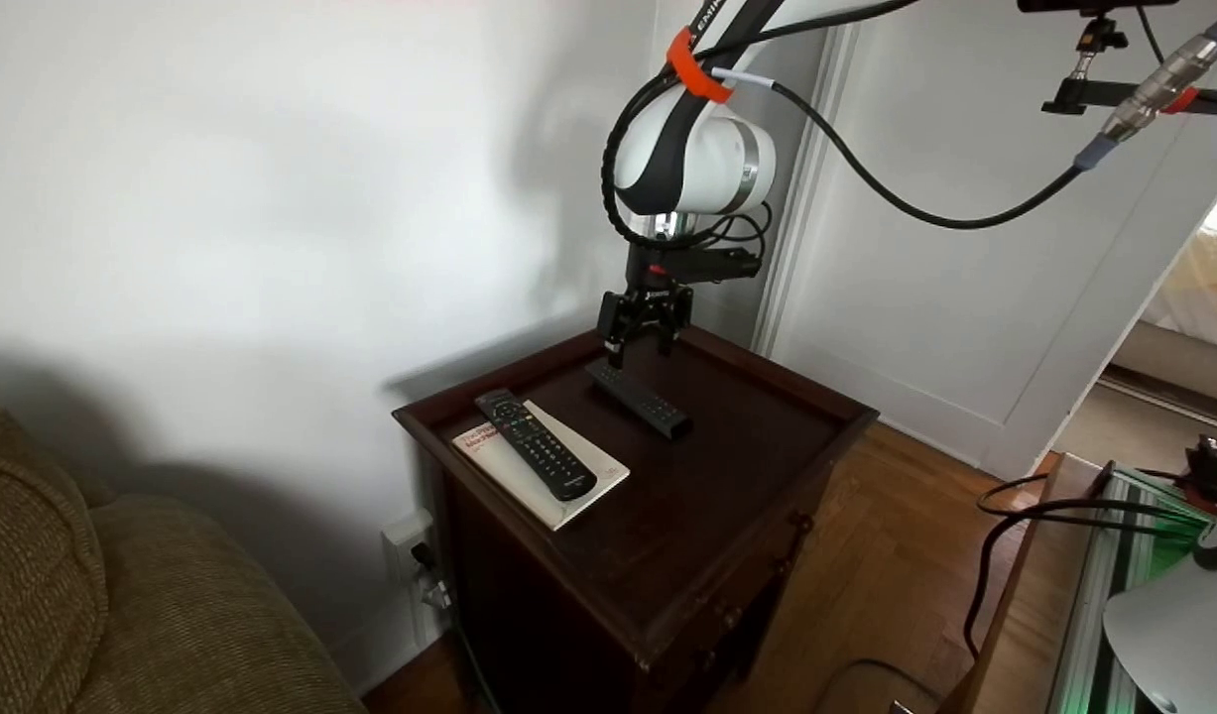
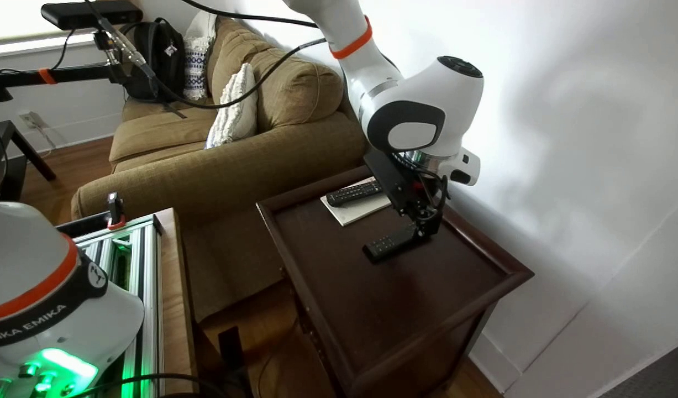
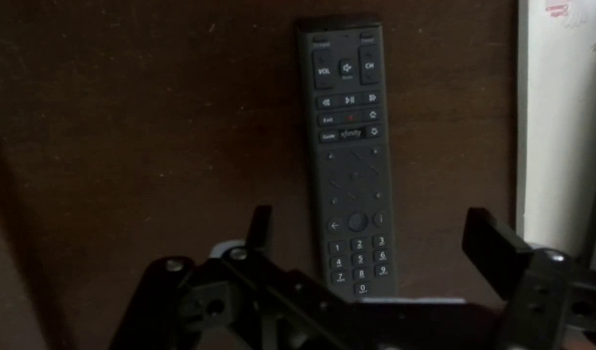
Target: Turn the grey remote control to the right
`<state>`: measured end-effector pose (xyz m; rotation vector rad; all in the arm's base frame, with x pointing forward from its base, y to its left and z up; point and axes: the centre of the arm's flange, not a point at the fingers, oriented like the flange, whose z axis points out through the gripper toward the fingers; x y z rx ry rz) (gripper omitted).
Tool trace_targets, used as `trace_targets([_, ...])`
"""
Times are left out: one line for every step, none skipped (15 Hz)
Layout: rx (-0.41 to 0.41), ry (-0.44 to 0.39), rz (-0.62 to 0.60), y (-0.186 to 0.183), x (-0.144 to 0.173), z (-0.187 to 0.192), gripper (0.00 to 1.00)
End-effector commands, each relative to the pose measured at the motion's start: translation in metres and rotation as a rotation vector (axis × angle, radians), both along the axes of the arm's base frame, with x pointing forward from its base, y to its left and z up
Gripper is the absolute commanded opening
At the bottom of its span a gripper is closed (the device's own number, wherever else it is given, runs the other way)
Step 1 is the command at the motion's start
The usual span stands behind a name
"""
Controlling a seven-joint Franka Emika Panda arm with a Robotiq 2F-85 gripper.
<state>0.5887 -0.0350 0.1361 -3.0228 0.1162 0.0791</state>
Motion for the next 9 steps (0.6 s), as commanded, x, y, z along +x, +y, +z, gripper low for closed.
trace_targets([0.011, 0.000, 0.010, 0.007, -0.001, -0.018, 1.00])
trace_targets([0.013, 0.005, 0.013, 0.009, -0.002, -0.022, 1.00])
trace_targets([0.016, 0.010, 0.024, 0.012, -0.004, -0.028, 1.00])
trace_targets([0.012, 0.014, 0.022, 0.015, -0.005, -0.031, 1.00])
trace_targets([0.005, 0.017, 0.023, 0.016, -0.006, -0.036, 1.00])
trace_targets([-0.011, 0.013, 0.026, 0.015, -0.006, -0.041, 1.00])
trace_targets([-0.016, 0.002, 0.027, 0.014, -0.006, -0.042, 1.00])
trace_targets([-0.029, -0.018, 0.033, 0.011, -0.005, -0.045, 1.00])
trace_targets([-0.033, -0.037, 0.045, 0.009, -0.004, -0.046, 1.00])
